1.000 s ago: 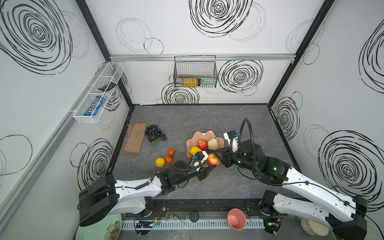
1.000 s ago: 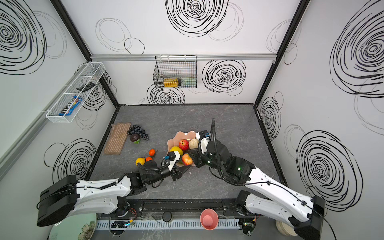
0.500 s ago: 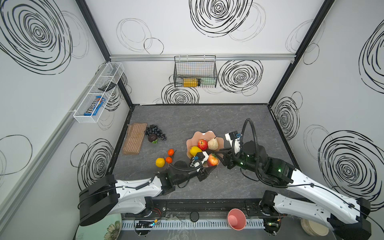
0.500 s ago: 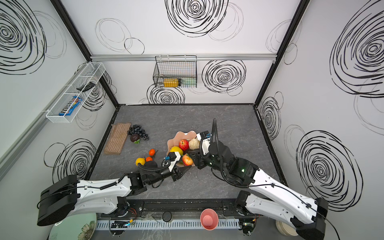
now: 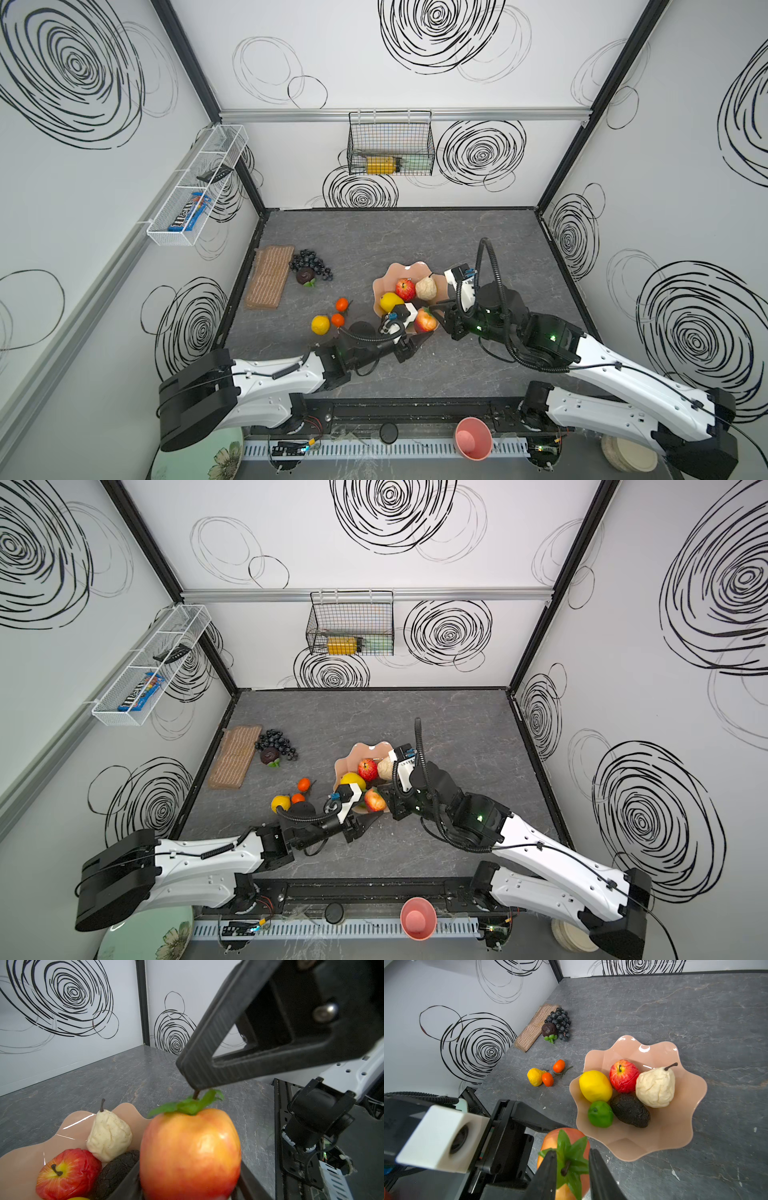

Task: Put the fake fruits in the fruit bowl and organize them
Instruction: 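Grasp the leafy apple with the right gripper while the left gripper releases it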

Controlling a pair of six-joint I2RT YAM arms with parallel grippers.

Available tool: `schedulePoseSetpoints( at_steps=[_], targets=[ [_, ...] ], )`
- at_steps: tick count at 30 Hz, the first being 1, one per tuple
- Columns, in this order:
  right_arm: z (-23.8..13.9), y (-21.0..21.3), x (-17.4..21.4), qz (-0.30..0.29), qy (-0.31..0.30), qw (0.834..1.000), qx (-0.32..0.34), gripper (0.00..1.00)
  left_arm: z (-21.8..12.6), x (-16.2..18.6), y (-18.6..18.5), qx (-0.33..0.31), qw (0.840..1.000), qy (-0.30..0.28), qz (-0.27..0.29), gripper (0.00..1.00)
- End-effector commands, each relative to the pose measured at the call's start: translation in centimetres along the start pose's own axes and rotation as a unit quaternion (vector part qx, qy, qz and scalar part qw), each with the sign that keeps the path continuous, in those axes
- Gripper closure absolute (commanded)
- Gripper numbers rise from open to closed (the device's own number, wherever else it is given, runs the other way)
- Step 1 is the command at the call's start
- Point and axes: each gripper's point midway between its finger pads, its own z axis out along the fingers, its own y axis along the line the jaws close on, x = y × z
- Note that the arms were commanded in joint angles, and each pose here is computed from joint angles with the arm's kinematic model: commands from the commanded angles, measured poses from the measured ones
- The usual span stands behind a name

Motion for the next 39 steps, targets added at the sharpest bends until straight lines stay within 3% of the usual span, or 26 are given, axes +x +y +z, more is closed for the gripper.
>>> schedulePoseSetpoints(
  at_steps=[1,11,22,25,29,31,39],
  targets=[
    [-0.3,0.1,-0.5,-0.009,-0.003,1.0,0.007,0.7,-0.2,-1.4,-0.1,0.0,0.999,-0.032,0.009,0.43],
    [0.2,0.1,0.0,-0.014,0.006,1.0,0.014,0.79,-0.3,-1.4,-0.1,-0.001,0.999,-0.033,0.009,0.43],
    [0.1,0.0,-0.3,-0.014,0.001,1.0,0.024,0.95,-0.4,-1.5,-0.1,-0.002,0.999,-0.035,0.008,0.41],
    [0.1,-0.1,-0.7,-0.012,-0.005,0.999,0.03,0.98,-0.4,-1.5,0.0,-0.005,0.999,-0.037,0.007,0.35],
    [0.1,-0.5,-1.2,-0.017,-0.014,0.999,0.046,0.99,-0.8,-1.7,1.3,-0.042,0.999,-0.032,-0.003,0.1],
    [-0.1,-1.1,-1.7,-0.02,-0.021,0.997,0.067,0.99,-1.3,-2.1,2.0,-0.061,0.998,-0.03,-0.009,0.02],
    [0.4,-5.7,-2.1,-0.002,-0.031,0.988,0.153,1.0,-5.1,-2.5,6.5,-0.184,0.982,-0.022,-0.031,0.04]
  ],
)
